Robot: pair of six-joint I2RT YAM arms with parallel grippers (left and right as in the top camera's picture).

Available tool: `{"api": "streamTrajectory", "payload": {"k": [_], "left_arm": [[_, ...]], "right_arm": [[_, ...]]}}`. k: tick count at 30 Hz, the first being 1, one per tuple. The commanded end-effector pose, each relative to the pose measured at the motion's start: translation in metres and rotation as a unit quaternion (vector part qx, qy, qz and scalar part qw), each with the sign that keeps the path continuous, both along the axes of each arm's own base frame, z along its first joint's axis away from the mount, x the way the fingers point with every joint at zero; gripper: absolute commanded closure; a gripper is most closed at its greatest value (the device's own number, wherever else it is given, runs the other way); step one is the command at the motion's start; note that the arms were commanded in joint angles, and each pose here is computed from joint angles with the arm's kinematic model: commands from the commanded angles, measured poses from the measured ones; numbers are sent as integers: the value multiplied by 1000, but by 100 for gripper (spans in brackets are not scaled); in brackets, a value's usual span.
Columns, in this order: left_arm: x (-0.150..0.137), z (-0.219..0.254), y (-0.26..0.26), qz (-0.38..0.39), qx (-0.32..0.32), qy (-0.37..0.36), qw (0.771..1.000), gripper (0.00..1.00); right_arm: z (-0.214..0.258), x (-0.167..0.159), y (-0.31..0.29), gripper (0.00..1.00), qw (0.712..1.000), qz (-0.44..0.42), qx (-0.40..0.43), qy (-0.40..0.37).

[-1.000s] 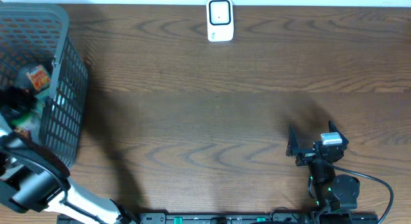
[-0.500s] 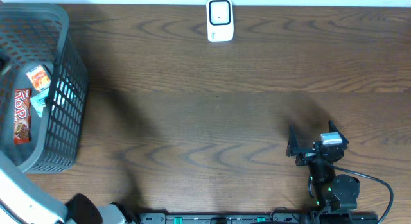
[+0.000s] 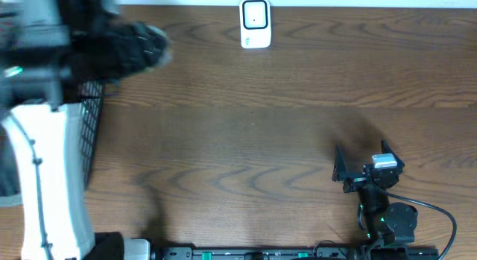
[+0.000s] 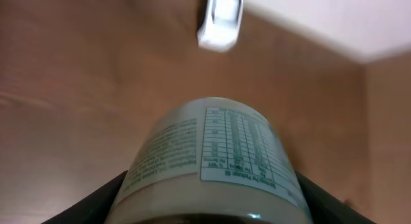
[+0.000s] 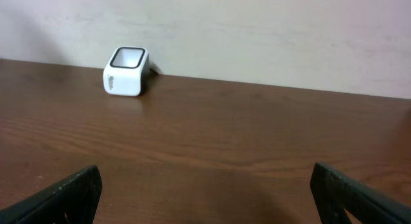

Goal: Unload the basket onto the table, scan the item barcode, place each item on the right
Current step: 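Lift the jar out and carry it toward the white scanner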

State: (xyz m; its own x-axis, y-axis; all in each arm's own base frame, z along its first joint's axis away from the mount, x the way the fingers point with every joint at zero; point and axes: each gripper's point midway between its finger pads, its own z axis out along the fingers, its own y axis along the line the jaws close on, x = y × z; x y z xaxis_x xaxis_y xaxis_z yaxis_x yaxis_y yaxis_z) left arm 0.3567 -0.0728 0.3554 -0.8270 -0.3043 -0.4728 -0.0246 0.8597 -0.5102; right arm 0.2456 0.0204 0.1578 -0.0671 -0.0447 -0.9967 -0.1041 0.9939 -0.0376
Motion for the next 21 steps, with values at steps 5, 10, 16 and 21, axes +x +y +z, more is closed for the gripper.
{"api": "streamTrajectory", "payload": {"k": [5,10,16,21], "left_arm": [[-12,-104,-81,-135,92,122,979,31],[-21,-169,-112,-180,138,196,954,30],[-8,-235,-114,-102,211,259,937,30],[5,-275,-124,66,177,313,931,30]], "right_arm": [[0,0,-1,1,1000,-1,-4,0],[0,0,-1,1,1000,-1,-4,0],[0,0,-1,1,1000,-1,-4,0],[0,0,-1,1,1000,-1,-4,0]]}}
